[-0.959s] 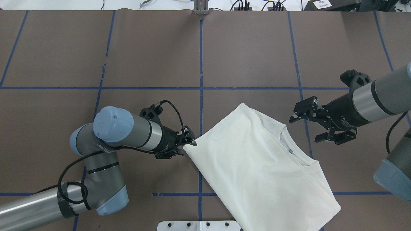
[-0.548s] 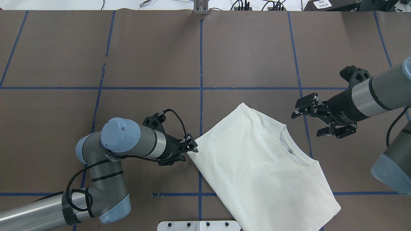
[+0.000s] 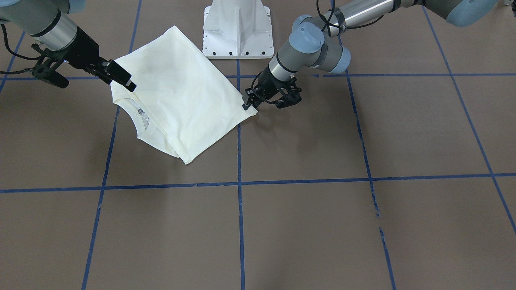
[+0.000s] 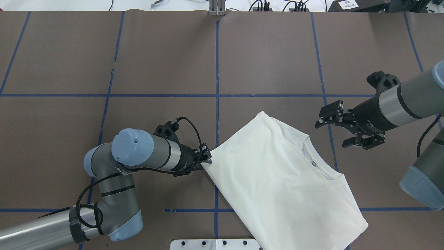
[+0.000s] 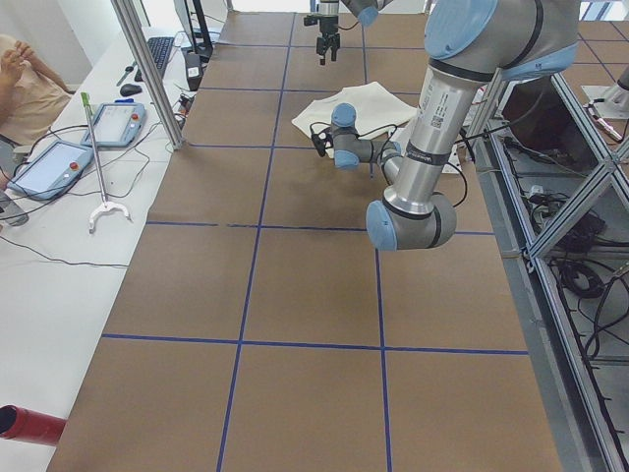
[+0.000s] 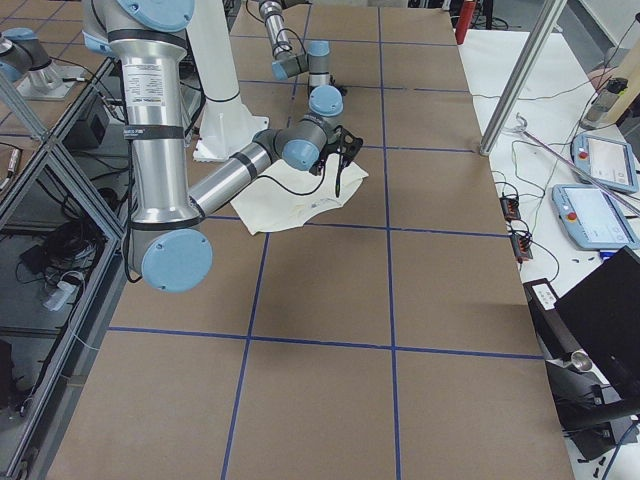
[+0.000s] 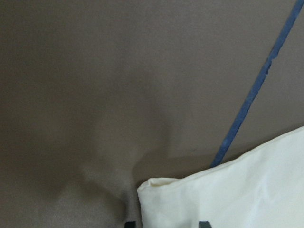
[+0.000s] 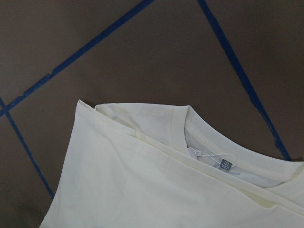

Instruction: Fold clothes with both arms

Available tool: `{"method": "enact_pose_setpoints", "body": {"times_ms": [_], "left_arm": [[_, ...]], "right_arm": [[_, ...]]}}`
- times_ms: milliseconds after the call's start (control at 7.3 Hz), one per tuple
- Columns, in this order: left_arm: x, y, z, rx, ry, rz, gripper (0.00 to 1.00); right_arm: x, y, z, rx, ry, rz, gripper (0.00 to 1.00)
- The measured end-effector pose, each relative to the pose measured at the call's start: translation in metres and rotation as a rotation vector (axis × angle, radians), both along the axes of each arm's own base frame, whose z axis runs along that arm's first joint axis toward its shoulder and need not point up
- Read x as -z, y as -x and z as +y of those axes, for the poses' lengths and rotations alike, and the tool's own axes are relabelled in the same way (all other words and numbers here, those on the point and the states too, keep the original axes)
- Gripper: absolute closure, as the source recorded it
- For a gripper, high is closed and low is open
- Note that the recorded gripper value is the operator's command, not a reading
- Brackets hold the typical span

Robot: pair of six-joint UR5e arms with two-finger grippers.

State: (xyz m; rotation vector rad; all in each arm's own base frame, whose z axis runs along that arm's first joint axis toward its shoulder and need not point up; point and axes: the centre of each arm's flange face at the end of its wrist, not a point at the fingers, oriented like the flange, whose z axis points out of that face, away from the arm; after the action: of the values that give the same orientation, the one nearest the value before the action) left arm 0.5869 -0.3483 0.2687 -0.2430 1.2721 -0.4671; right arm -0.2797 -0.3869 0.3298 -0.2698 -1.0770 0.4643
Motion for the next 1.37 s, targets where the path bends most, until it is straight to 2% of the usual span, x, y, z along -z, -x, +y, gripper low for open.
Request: {"method": "enact_pose_setpoints", "body": {"times_ms": [274, 548, 685, 822, 1096, 1232, 1369], "left_arm": [[-0.003, 0.001, -0.004, 0.022, -0.007, -0.007, 1.00], [-0.002, 0.016, -0.029, 0.063, -0.030, -0.025, 1.00], [0.000, 0.033, -0.057, 0.092, -0.088, -0.044, 1.00], [0.000, 0.056, -0.099, 0.137, -0.155, -0.069, 1.00], [0.010, 0.071, -0.211, 0.247, -0.221, -0.126, 1.00], [0.008, 0.069, -0.262, 0.308, -0.241, -0.135, 0.64], [0.001, 0.071, -0.294, 0.357, -0.270, -0.137, 0.47]], "right_arm": [[0.002, 0.001, 0.000, -0.001, -0.004, -0.002, 0.00], [0.003, 0.001, -0.001, -0.003, -0.003, -0.004, 0.00], [0.007, 0.002, -0.002, -0.010, -0.010, -0.007, 0.00], [0.016, 0.005, -0.005, -0.022, -0.027, -0.015, 0.00], [0.040, 0.027, -0.013, -0.018, -0.066, -0.042, 0.00], [0.052, 0.040, -0.016, -0.010, -0.081, -0.055, 0.00], [0.059, 0.047, -0.017, -0.004, -0.089, -0.064, 0.00]]}}
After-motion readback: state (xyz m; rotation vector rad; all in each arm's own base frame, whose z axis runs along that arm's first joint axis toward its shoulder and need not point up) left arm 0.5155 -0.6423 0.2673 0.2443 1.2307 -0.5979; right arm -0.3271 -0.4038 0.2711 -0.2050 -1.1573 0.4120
